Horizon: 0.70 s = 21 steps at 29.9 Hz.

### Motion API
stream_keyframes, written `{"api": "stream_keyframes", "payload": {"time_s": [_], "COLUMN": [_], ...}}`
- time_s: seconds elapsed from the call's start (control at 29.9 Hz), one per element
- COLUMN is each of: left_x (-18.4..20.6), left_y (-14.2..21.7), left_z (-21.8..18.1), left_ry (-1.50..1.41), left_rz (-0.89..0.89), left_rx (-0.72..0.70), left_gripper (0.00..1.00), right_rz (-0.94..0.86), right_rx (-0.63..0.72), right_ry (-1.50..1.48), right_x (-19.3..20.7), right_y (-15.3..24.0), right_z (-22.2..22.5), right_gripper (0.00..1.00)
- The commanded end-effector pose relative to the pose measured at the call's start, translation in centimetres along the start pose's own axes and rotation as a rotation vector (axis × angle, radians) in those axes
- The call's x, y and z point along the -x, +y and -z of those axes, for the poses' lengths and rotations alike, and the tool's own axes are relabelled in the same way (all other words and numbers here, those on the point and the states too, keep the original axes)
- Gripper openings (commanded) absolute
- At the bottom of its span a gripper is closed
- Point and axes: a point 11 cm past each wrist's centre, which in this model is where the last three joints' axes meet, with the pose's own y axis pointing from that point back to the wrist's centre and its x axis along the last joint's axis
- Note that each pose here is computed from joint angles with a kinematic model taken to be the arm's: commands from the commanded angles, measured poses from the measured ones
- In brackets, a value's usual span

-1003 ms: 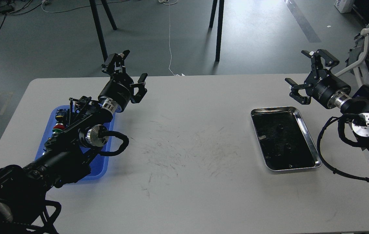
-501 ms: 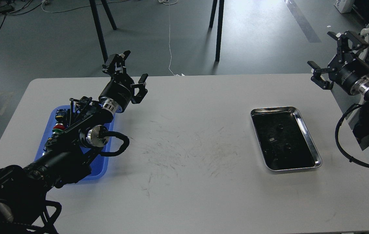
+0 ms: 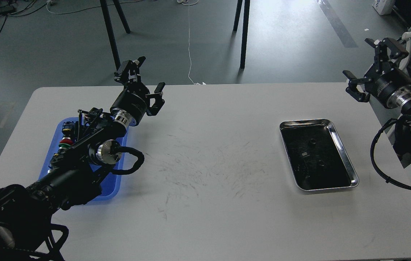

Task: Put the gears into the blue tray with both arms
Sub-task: 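Move the right gripper outward and over the metal tray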

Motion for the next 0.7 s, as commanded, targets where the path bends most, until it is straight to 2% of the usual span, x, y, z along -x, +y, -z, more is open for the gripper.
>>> {"api": "stream_keyframes", "payload": {"time_s": [0.0,0.67], "left_x": [0.0,0.0], "left_y": [0.0,0.1], "left_z": [0.0,0.0], "left_ry": [0.001,0.002], "left_rz": [0.002,0.003], "left_rx": [0.0,0.0], "left_gripper": [0.98,0.98], "right_rz": [0.014,0.132], "right_rx": [0.005,0.193], "right_ry": [0.011,0.402], "right_x": [0.3,2.4], "right_y": [-0.2,-1.0], "right_z": [0.1,-1.3], "right_gripper": [0.99,0.99]}}
